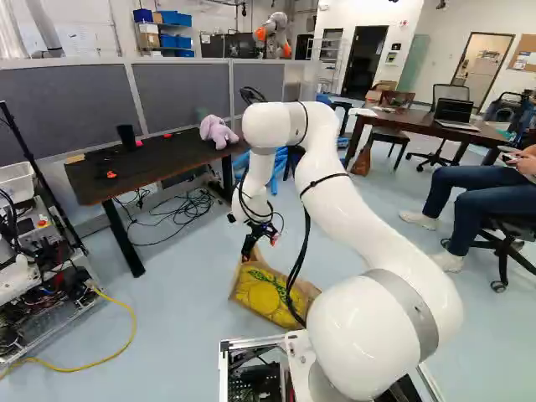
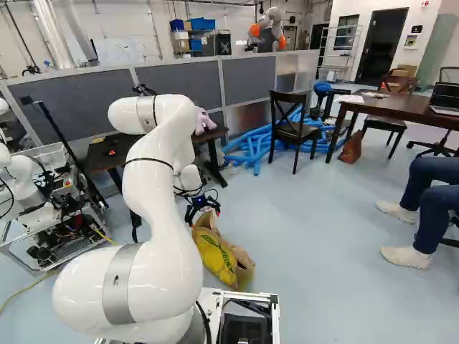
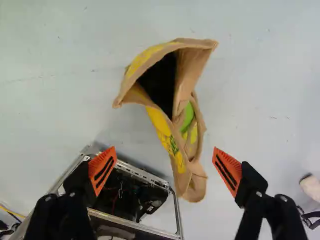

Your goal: Pick up the bag on the ground and place it on the table

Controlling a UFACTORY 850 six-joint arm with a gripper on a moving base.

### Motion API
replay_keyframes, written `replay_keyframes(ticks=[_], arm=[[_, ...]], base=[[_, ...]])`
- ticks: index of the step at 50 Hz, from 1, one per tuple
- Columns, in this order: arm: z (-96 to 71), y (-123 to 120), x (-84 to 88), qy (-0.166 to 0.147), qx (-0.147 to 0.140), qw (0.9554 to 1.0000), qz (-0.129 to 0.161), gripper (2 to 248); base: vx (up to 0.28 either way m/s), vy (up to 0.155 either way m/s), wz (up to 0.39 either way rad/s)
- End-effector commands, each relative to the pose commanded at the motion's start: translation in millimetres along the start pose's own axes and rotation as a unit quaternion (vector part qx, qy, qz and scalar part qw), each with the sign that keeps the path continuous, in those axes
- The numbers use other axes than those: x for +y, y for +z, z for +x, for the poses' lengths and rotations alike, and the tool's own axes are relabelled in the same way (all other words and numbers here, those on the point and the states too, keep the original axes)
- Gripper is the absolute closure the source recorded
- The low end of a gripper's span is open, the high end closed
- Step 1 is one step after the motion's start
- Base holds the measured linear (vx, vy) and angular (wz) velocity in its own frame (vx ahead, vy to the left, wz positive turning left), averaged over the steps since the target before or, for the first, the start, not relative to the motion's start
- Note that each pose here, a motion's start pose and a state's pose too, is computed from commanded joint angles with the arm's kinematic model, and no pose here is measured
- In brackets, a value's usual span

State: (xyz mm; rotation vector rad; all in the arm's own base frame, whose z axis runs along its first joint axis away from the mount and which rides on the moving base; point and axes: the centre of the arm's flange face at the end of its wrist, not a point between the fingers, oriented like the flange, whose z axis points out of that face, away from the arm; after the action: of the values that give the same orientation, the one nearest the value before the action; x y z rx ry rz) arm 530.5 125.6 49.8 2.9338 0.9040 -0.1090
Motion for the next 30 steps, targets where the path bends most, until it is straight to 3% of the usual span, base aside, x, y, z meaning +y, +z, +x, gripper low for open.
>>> replay_keyframes(ticks=[30], arm=[[-10.8,50,4.1,0.01,0.0,0.9999,0.013,3]], base=[[0.0,0.0,0.0]])
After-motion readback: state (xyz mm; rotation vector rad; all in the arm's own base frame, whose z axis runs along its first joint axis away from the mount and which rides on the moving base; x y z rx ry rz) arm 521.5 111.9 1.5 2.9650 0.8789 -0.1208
